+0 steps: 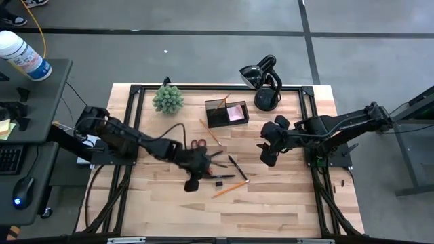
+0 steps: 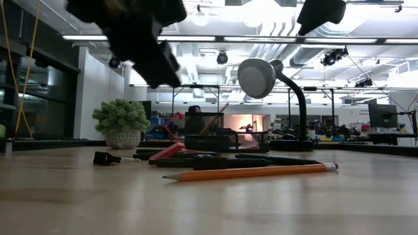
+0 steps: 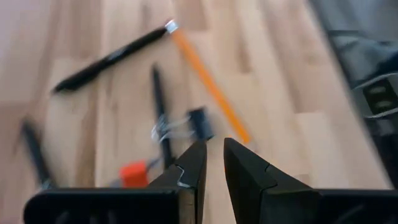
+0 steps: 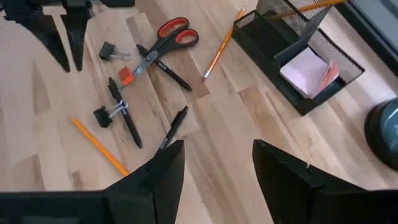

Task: Pick and place office supplies into organizer
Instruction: Put the orange eraser into the black desk organizer

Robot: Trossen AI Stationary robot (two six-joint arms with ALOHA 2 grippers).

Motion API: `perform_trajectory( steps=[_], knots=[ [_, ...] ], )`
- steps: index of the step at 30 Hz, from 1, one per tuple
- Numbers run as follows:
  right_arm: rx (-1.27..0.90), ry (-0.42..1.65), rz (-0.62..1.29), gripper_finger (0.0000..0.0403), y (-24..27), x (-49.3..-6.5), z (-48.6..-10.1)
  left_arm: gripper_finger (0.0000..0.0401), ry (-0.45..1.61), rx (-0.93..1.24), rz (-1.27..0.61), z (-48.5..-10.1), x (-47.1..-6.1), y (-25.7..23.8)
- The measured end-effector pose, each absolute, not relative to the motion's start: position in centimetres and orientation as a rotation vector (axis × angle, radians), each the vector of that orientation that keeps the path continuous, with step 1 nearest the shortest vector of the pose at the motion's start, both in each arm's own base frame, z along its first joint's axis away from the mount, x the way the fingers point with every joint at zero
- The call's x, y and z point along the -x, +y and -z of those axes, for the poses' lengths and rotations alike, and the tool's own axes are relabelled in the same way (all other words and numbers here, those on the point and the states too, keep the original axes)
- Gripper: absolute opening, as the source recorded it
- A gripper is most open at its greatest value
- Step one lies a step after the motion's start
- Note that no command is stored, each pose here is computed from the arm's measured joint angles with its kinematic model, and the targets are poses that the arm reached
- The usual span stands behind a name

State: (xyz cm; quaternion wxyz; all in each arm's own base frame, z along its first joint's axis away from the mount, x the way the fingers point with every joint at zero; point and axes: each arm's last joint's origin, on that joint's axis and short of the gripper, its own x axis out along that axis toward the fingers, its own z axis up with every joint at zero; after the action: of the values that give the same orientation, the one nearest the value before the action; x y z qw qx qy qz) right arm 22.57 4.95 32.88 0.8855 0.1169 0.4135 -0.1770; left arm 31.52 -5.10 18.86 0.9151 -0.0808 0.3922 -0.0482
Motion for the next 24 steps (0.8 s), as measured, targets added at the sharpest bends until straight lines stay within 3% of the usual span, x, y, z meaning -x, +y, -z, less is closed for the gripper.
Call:
perform_trajectory(
  steps=[8, 24],
  knots=[
    [-0.146, 0.874, 0.321, 0.0184, 5.0, -22.6, -32.9, 0.0044, 0.843, 0.116, -0.227, -18.2, -30.3, -6.7],
    [-0.154, 0.815, 0.308, 0.0184, 5.1, -23.1, -33.2, 0.0044, 0.895, 0.121, -0.178, -16.1, -31.1, -6.8]
  ],
)
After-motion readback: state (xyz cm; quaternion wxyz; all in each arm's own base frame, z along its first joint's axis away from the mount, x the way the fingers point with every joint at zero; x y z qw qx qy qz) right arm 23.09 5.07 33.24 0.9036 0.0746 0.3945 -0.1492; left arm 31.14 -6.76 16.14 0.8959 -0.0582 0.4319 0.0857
